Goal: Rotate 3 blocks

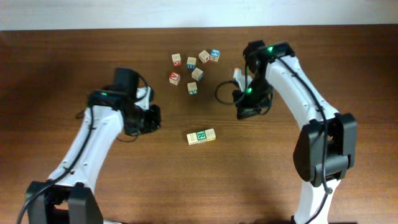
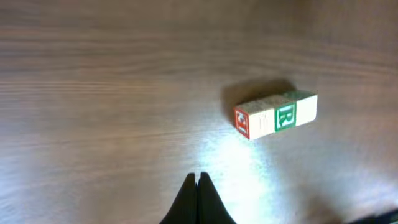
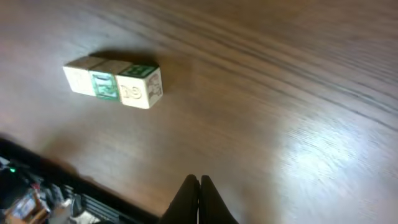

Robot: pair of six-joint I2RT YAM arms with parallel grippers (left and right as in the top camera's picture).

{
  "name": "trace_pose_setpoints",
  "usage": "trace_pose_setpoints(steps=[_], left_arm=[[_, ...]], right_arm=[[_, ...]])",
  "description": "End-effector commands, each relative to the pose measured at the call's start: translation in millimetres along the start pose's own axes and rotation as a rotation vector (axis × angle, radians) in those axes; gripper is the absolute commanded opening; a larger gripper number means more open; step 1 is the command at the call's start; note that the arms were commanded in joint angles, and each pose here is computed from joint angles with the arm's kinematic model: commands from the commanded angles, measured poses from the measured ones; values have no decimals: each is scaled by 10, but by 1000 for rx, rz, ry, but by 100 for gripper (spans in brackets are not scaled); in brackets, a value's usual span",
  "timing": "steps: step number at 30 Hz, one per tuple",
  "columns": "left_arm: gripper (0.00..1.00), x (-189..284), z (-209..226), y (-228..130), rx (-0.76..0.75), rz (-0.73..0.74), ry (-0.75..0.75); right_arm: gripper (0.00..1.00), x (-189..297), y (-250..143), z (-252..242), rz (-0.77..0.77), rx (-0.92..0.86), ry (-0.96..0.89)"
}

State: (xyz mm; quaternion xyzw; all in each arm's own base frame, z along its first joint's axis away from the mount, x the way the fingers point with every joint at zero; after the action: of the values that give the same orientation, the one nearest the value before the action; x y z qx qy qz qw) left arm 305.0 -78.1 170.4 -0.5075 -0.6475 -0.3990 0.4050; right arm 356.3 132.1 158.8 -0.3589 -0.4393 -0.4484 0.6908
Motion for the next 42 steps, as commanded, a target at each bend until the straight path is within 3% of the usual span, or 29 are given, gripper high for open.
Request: trace_pose_setpoints(steps=[1,7,14,23,42], left_arm=[[0,-280,-120,-197,-16,62,-44],[0,-680,-73,-180,44,100,-26],[0,-1065,-192,-206,35,199,-140],[0,-1119,-352,-287,-44,216,-169],[0,-1139,-303,-232,-14,173,-110]], right_arm=[[5,-338,-90,-33,36,36,95],[5,-701,-37,-50,-45,58,215],[4,-884,16,-122,-101,2,213],[4,-880,92,-124,-139,-23,209],[4,-991,66,79,-95,-89,160]])
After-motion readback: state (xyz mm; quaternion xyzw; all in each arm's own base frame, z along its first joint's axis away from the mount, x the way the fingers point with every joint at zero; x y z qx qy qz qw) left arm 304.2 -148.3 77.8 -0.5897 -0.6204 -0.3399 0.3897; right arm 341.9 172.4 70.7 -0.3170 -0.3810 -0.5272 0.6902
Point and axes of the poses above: each gripper's point midway between its finger pads, its own x axis back along the fingers, its own z axis along the line the jaws close on, y = z × x, the point moved 7 cm from there along x, back along the fingers, and after that the axes turned 4 degrees about x, right-handed, at the moved point
